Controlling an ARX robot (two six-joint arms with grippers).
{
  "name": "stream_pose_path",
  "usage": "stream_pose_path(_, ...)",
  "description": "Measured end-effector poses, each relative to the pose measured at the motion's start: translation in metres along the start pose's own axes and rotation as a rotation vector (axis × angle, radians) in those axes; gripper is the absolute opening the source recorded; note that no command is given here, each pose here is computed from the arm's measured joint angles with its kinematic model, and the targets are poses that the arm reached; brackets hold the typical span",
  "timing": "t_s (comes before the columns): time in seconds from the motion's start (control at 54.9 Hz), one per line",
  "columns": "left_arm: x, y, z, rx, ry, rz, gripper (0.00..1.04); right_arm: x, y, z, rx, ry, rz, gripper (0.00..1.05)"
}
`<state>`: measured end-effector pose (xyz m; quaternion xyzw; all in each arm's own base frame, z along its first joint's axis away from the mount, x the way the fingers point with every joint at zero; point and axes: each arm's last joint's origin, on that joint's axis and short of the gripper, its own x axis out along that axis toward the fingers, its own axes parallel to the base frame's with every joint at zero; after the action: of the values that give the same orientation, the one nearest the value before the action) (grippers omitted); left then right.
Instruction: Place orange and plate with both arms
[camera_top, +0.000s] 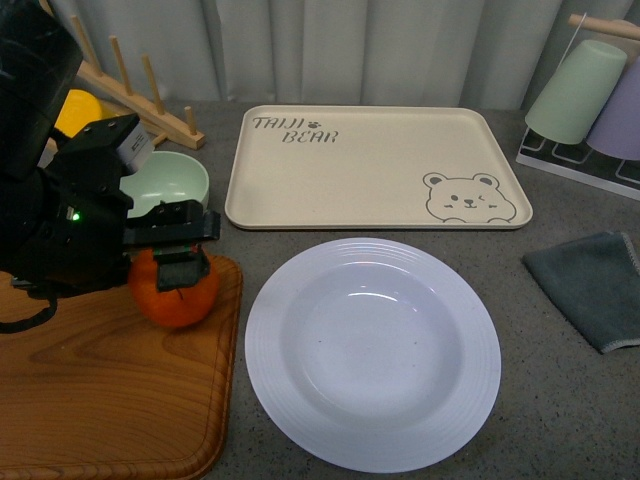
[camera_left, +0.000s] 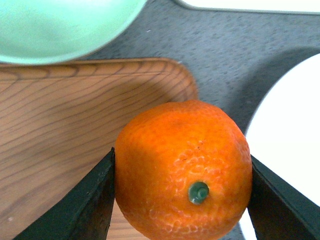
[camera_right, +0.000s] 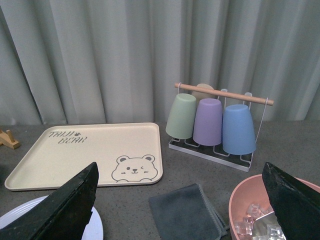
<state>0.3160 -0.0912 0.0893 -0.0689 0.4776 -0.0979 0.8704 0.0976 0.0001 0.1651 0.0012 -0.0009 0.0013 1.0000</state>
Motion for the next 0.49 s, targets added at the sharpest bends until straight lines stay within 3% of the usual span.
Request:
stream_pose_path(0.219,-0.007,-0.061,0.011,0.060,-0.043,-0.110,0.65,0.000,0.000,0.000,0.000,0.000,0.000,0.96)
stream_pose_path(0.492,0.002,-0.092,-0.006,0.088,0.013,-0.150,0.65,0.000,0.000,0.000,0.000,0.000,0.000,0.96)
